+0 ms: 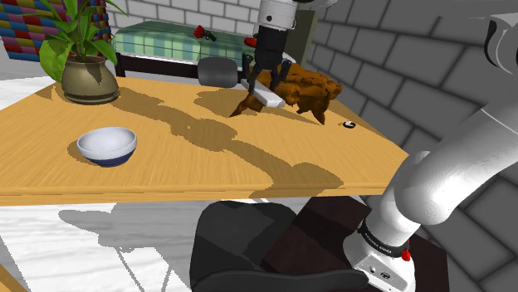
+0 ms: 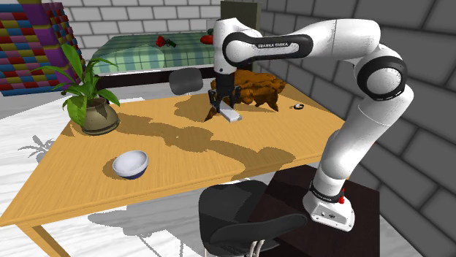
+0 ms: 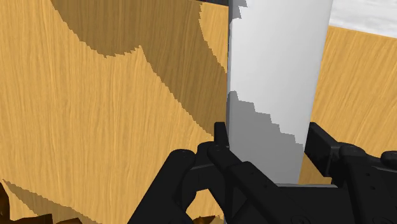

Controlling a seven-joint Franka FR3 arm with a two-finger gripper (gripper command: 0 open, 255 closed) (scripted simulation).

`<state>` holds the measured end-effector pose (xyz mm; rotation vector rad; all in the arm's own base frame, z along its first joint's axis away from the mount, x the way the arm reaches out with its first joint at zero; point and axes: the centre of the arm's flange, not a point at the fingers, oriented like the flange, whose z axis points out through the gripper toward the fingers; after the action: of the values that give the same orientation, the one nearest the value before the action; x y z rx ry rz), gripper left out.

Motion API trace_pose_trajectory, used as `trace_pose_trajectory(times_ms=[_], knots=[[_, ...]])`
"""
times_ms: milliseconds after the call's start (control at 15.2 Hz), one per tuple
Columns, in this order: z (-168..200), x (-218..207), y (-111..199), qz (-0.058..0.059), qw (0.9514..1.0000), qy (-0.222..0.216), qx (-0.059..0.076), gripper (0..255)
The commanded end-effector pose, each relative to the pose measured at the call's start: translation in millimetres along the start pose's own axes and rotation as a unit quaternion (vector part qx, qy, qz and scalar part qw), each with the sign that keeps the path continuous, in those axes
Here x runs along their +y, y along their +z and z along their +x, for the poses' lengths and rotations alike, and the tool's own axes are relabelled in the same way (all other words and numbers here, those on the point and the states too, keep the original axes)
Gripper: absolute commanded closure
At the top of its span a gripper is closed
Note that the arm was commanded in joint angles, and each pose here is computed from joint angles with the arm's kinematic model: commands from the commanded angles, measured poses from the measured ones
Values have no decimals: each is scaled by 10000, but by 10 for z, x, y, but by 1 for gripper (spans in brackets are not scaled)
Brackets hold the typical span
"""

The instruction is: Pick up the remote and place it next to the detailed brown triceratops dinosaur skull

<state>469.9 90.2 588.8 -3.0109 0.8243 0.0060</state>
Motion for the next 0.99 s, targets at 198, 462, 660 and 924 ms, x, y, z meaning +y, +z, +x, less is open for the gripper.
trace_pose_trajectory(times_ms=[198,462,660,924], knots=[[-12,1,-270,0,10000,0,0,255],[-14,-3,-481,0,10000,0,0,255],[-15,-6,-639,0,10000,0,0,255],[-17,-10,-851,0,10000,0,0,255]])
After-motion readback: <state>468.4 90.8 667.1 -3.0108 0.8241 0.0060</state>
